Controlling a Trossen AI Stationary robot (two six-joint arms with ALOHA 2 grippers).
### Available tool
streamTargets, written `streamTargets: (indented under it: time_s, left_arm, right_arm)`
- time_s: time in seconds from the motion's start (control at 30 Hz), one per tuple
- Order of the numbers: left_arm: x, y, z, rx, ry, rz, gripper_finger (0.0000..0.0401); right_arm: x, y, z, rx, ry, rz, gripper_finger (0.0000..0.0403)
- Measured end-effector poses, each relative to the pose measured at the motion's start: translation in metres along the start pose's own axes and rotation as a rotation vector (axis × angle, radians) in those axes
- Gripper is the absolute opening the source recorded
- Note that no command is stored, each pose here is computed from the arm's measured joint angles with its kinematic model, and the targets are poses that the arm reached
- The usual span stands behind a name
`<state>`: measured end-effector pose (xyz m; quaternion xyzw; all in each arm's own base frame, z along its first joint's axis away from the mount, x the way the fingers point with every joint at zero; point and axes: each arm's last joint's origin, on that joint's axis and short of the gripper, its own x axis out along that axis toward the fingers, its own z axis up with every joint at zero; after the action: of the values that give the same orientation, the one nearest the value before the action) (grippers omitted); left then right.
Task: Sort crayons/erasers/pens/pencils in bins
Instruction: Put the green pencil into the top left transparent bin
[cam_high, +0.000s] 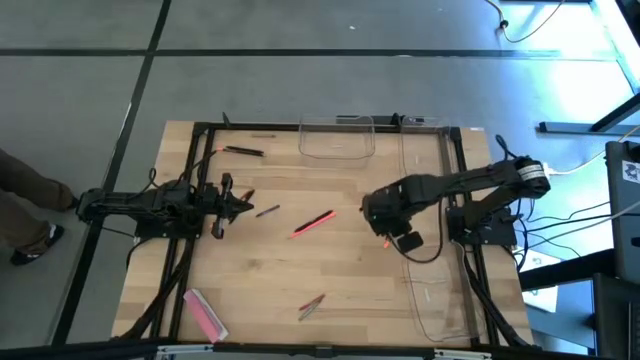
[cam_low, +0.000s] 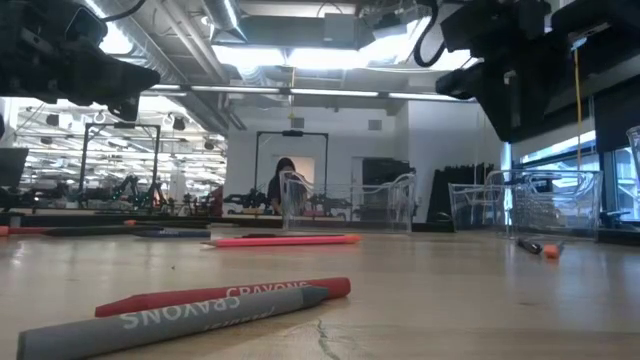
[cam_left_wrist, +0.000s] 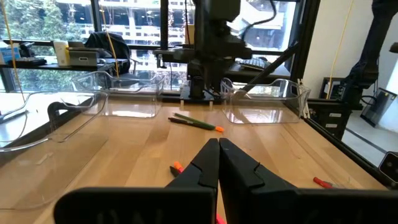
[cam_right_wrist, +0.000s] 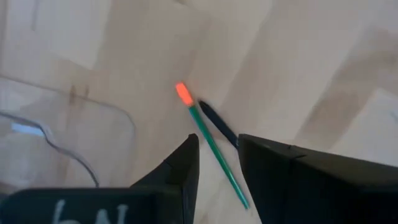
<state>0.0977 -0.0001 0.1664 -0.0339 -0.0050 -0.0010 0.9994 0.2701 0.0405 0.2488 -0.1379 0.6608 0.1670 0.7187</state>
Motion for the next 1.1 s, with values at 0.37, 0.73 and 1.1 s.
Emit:
streamTargets:
  time_s: [0.37, 0.73, 1.1]
  left_arm:
    - [0.000, 0.000, 0.000, 0.000, -0.001, 0.000, 0.0000]
    - [0.000, 0.000, 0.000, 0.000, -0.002, 0.000, 0.0000]
    - [0.000, 0.000, 0.000, -0.034, -0.002, -0.001, 0.0000]
  right_arm:
    - [0.042, 0.024, 0.035, -0.091, 0.011, 0.012, 0.0115]
    - [0.069, 0.017, 0.040, -0.072, 0.103, 0.031, 0.0114]
    - [0.099, 0.021, 0.014, -0.072, 0.150, 0.046, 0.0086]
